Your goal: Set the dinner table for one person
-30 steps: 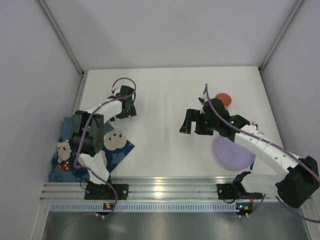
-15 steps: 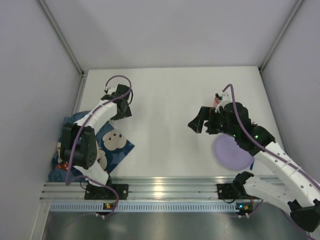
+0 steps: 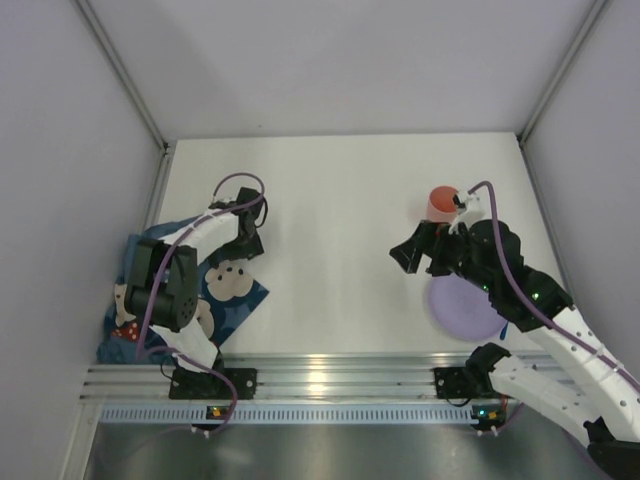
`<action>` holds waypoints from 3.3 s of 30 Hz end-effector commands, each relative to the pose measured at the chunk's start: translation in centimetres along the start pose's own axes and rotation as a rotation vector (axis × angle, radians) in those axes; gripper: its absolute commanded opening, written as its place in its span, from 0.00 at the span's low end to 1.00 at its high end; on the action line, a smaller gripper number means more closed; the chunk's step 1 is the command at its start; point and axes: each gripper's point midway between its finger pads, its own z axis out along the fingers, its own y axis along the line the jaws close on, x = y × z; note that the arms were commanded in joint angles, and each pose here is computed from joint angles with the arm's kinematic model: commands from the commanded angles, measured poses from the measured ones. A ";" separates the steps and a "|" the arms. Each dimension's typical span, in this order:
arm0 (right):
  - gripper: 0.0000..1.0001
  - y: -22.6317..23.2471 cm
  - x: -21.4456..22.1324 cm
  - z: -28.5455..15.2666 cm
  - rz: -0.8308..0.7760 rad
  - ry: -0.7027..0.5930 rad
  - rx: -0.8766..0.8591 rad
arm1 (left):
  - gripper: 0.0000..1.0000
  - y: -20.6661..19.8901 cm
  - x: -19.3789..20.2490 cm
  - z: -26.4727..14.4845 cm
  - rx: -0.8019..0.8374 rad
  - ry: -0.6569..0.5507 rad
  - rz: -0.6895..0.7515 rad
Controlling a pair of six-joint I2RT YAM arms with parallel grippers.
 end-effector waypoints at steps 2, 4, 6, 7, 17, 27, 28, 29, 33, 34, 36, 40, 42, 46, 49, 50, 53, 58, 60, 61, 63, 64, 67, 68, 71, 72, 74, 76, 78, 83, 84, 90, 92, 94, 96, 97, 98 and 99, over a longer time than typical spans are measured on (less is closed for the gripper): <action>1.00 0.0 -0.1 -0.2 -0.022 -0.017 0.003 | 0.96 1.7 1.6 0.7 -0.073 0.045 -0.017; 1.00 -0.2 -0.2 -0.3 -0.025 -0.022 0.011 | 0.96 2.2 1.9 1.0 -0.086 0.044 -0.027; 1.00 -0.3 -0.2 -0.3 -0.029 -0.027 0.016 | 0.95 2.6 2.2 1.4 -0.088 0.044 -0.028; 1.00 -0.3 -0.2 -0.3 -0.032 -0.025 0.016 | 0.94 2.9 2.2 1.6 -0.094 0.049 -0.036; 1.00 -0.6 -0.4 0.0 -0.060 -0.020 0.035 | 0.00 2.5 2.0 2.4 -0.083 0.058 0.002; 1.00 -1.4 -2.8 -1.2 -0.133 -0.086 0.106 | 0.00 -10.7 -1.5 -3.8 0.115 -0.057 0.194; 1.00 -1.6 -3.1 -1.5 -0.144 -0.098 0.120 | 0.00 -13.0 -2.6 -5.6 0.174 -0.089 0.184; 1.00 -2.1 -3.5 -1.8 -0.150 -0.113 0.149 | 0.00 -14.8 -1.8 -5.8 0.191 -0.076 0.201; 1.00 -3.3 -4.5 -3.2 -0.166 -0.161 0.221 | 0.00 -22.0 1.1 -10.4 0.285 -0.101 0.334; 1.00 -3.5 -4.6 -3.6 -0.169 -0.172 0.226 | 0.00 -23.9 0.8 -12.1 0.341 -0.118 0.330; 1.00 -4.1 -4.7 -4.1 -0.172 -0.180 0.253 | 0.00 -26.9 3.7 -13.0 0.402 -0.087 0.398; 1.00 -4.9 -4.5 -5.2 -0.173 -0.200 0.284 | 0.00 -31.6 7.0 -15.9 0.524 -0.073 0.456; 1.00 -5.3 -4.3 -5.5 -0.174 -0.197 0.296 | 0.00 -33.1 9.1 -16.7 0.564 -0.060 0.497; 1.00 -5.7 -3.9 -6.1 -0.169 -0.203 0.303 | 0.00 -35.4 11.3 -18.8 0.675 -0.031 0.523; 1.00 -5.9 -3.7 -6.2 -0.170 -0.201 0.308 | 0.00 -36.9 11.9 -21.0 0.779 -0.027 0.518; 1.00 -6.0 -3.6 -6.2 -0.172 -0.199 0.311 | 0.00 -37.4 12.6 -22.2 0.829 -0.016 0.528; 1.00 -6.0 -3.6 -6.1 -0.173 -0.195 0.313 | 0.00 -38.5 13.2 -24.4 0.903 -0.027 0.536; 1.00 -5.8 -3.8 -5.6 -0.185 -0.184 0.316 | 0.68 -39.0 13.4 -26.8 0.979 -0.018 0.520; 1.00 -5.6 -4.1 -5.5 -0.186 -0.186 0.311 | 0.99 -38.7 12.3 -28.4 1.006 -0.049 0.497; 1.00 -5.5 -4.3 -5.5 -0.193 -0.189 0.311 | 0.98 -38.5 11.9 -29.1 1.016 -0.065 0.494; 1.00 -5.1 -5.4 -5.8 -0.202 -0.215 0.307 | 0.98 -37.5 10.5 -30.9 1.035 -0.099 0.472; 1.00 -5.0 -5.9 -5.8 -0.221 -0.224 0.310 | 0.98 -36.9 10.1 -31.1 1.023 -0.113 0.465; 1.00 -4.5 -8.4 -6.1 -0.266 -0.264 0.343 | 0.99 -33.9 8.2 -31.5 0.964 -0.171 0.414; 1.00 -4.5 -9.0 -6.0 -0.283 -0.263 0.366 | 0.99 -32.1 6.6 -33.0 0.976 -0.202 0.375; 1.00 -4.4 -11.8 -4.9 -0.322 -0.225 0.453 | 0.99 -27.7 3.5 -32.2 0.920 -0.230 0.280; 1.00 -5.5 -11.9 -3.3 -0.324 -0.172 0.511 | 0.98 -26.2 3.5 -30.3 0.866 -0.219 0.270; 1.00 -6.3 -12.6 -2.0 -0.297 -0.139 0.532 | 0.98 -22.4 0.3 -30.2 0.835 -0.268 0.177; 1.00 -8.4 -13.5 -0.7 -0.227 -0.122 0.615 | 0.98 -19.6 0.1 -27.6 0.773 -0.255 0.153; 1.00 -10.8 -13.6 1.0 -0.116 -0.076 0.660 | 0.98 -15.9 -1.7 -27.1 0.755 -0.272 0.074; 0.93 -15.9 -12.2 4.6 0.128 0.062 0.640 | 0.98 -9.3 -1.1 -25.6 0.714 -0.271 -0.021; 0.98 -17.0 -11.8 5.6 0.144 0.099 0.648 | 0.98 -8.5 -0.5 -24.9 0.694 -0.266 -0.022; 1.00 -20.5 -12.1 7.5 0.186 0.137 0.663 | 0.98 -4.5 0.8 -24.1 0.658 -0.280 -0.067; 1.00 -21.1 -11.8 8.4 0.198 0.154 0.654 | 0.98 -3.8 0.8 -24.1 0.652 -0.285 -0.076; 1.00 -22.2 -11.0 9.4 0.210 0.180 0.667 | 0.97 -3.4 0.7 -24.2 0.644 -0.286 -0.082; 0.96 -23.3 -10.4 10.2 0.214 0.201 0.682 | 0.97 -2.9 0.7 -24.3 0.635 -0.287 -0.086; 0.93 -23.6 -10.2 10.4 0.207 0.205 0.698 | 0.97 -2.6 0.8 -24.5 0.638 -0.290 -0.091; 0.88 -24.1 -9.9 10.6 0.206 0.211 0.710 | 0.97 -2.3 0.7 -24.4 0.627 -0.295 -0.101; 0.86 -24.6 -9.4 10.9 0.209 0.222 0.724 | 0.97 -1.9 0.9 -24.3 0.618 -0.290 -0.104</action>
